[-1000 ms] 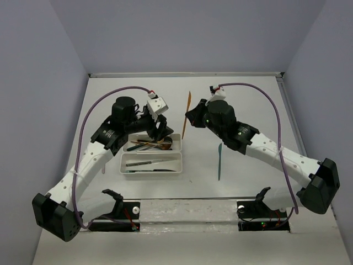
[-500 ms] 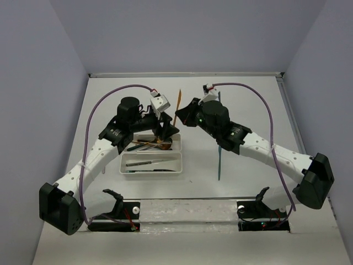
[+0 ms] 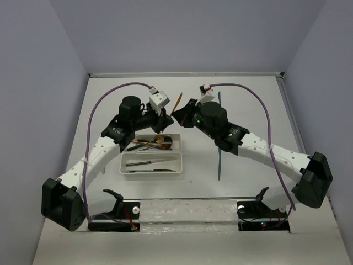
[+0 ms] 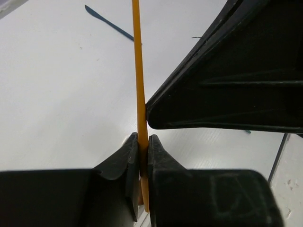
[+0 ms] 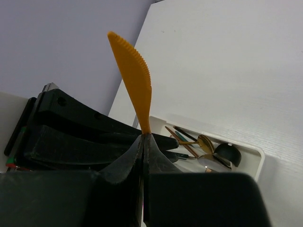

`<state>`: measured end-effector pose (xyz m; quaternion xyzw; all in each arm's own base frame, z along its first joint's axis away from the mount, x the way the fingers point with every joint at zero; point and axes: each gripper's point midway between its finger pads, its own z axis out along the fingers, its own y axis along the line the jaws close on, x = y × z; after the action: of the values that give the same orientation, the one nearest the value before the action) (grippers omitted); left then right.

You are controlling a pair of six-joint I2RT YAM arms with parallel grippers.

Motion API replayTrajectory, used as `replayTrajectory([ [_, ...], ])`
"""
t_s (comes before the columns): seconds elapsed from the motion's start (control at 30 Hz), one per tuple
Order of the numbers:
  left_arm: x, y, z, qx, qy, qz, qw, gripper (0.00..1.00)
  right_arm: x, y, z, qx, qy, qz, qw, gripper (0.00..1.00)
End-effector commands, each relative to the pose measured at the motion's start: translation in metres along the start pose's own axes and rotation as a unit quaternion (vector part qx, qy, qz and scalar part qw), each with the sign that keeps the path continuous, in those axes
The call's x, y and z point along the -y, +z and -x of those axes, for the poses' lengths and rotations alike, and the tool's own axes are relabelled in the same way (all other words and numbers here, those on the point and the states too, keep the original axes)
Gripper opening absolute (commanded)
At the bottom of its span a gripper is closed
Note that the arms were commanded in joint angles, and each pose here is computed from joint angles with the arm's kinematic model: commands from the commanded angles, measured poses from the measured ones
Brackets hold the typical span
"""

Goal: Sort the eating utensils into containers

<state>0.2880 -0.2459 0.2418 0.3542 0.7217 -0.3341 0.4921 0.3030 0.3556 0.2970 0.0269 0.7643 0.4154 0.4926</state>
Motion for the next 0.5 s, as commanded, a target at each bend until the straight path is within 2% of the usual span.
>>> replayTrajectory([
  [0.0,-0.003,-0.008,0.008,0.012,0.029,0.022,0.999,0.0,-0.019,0.001,0.004,0.007,0.012,0.034,0.999,0.0],
  [0.07,-0.013,-0.018,-0.008,-0.026,0.053,0.043,0.997,0.0,-0.007,-0.003,-0.006,-0.011,-0.007,0.015,1.0,0.01],
  [0.1,-0.017,-0.024,-0.012,-0.036,0.066,0.051,0.996,0.0,-0.003,-0.009,-0.005,-0.014,-0.026,0.009,1.0,0.07],
  [0.13,-0.024,-0.03,-0.021,-0.053,0.079,0.068,0.993,0.0,0.011,-0.016,-0.016,-0.041,-0.045,-0.017,0.998,0.16],
  [0.17,-0.031,-0.037,-0.035,-0.083,0.115,0.076,0.987,0.0,0.02,-0.021,-0.016,-0.045,-0.058,-0.036,0.997,0.35],
  [0.23,-0.04,-0.051,-0.058,-0.125,0.162,0.095,0.974,0.0,0.032,-0.038,-0.01,-0.047,-0.083,-0.062,0.994,0.47],
  [0.27,-0.04,-0.058,-0.073,-0.153,0.176,0.093,0.968,0.0,0.05,-0.05,-0.012,-0.058,-0.097,-0.101,0.988,0.53],
  [0.3,-0.043,-0.064,-0.083,-0.175,0.214,0.087,0.957,0.0,0.056,-0.059,-0.009,-0.056,-0.101,-0.118,0.986,0.55],
  [0.33,-0.042,-0.073,-0.103,-0.208,0.218,0.083,0.95,0.0,0.071,-0.079,-0.003,-0.054,-0.109,-0.154,0.981,0.59],
  [0.47,-0.029,-0.088,-0.141,-0.266,0.245,0.031,0.932,0.0,0.1,-0.124,0.014,-0.037,-0.101,-0.22,0.969,0.69],
])
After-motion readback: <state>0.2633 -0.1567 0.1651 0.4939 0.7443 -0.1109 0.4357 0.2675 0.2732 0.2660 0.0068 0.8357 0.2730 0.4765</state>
